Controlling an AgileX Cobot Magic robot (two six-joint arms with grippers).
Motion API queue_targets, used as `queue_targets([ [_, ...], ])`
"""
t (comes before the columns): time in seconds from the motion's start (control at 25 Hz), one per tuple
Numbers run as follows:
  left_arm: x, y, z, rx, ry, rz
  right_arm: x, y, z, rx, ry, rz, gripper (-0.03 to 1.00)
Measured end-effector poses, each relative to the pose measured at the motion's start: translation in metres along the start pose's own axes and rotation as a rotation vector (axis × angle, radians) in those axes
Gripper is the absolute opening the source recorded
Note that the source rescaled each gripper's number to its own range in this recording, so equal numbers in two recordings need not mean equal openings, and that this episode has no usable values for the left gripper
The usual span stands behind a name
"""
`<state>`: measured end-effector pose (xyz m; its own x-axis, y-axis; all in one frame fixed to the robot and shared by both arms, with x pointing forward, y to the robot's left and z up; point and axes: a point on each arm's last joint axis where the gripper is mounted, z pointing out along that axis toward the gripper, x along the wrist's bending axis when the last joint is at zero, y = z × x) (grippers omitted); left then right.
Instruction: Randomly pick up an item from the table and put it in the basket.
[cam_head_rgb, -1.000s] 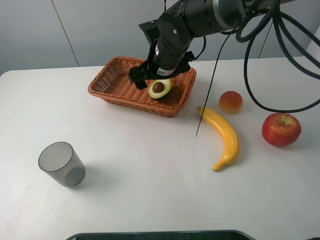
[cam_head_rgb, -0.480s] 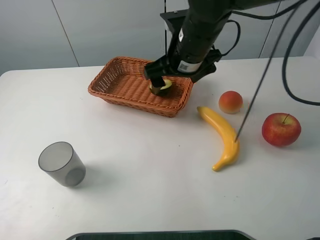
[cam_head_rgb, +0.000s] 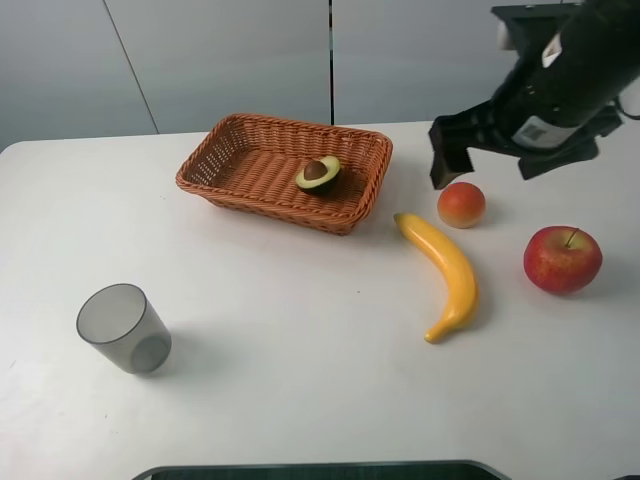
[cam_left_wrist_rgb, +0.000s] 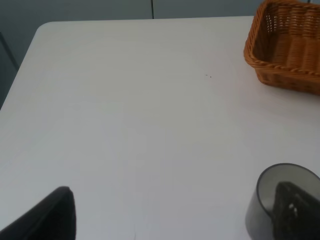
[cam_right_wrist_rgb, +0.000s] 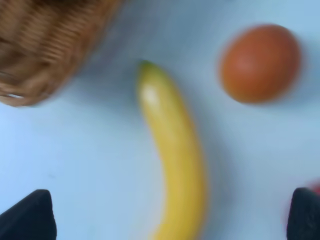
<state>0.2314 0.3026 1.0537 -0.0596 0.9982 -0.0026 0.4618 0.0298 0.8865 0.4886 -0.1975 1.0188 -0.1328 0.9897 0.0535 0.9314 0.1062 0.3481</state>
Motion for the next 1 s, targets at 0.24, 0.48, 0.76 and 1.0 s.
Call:
queue_targets([
  [0.24,0.0,0.0,0.0,0.0,0.0,0.0,-0.039,-0.036,-0.039,-0.081,-0.031,0.061,1.0],
  [0.48,0.0,0.0,0.0,0.0,0.0,0.0,-0.048,-0.079,-0.082,-0.227,-0.012,0.064,1.0],
  [0.76,0.0,0.0,0.0,0.0,0.0,0.0,-0.057,-0.141,-0.127,-0.386,0.004,0.039,1.0],
  [1.0,0.0,0.0,0.0,0.0,0.0,0.0,-0.064,-0.188,-0.156,-0.574,0.021,0.005,1.0],
])
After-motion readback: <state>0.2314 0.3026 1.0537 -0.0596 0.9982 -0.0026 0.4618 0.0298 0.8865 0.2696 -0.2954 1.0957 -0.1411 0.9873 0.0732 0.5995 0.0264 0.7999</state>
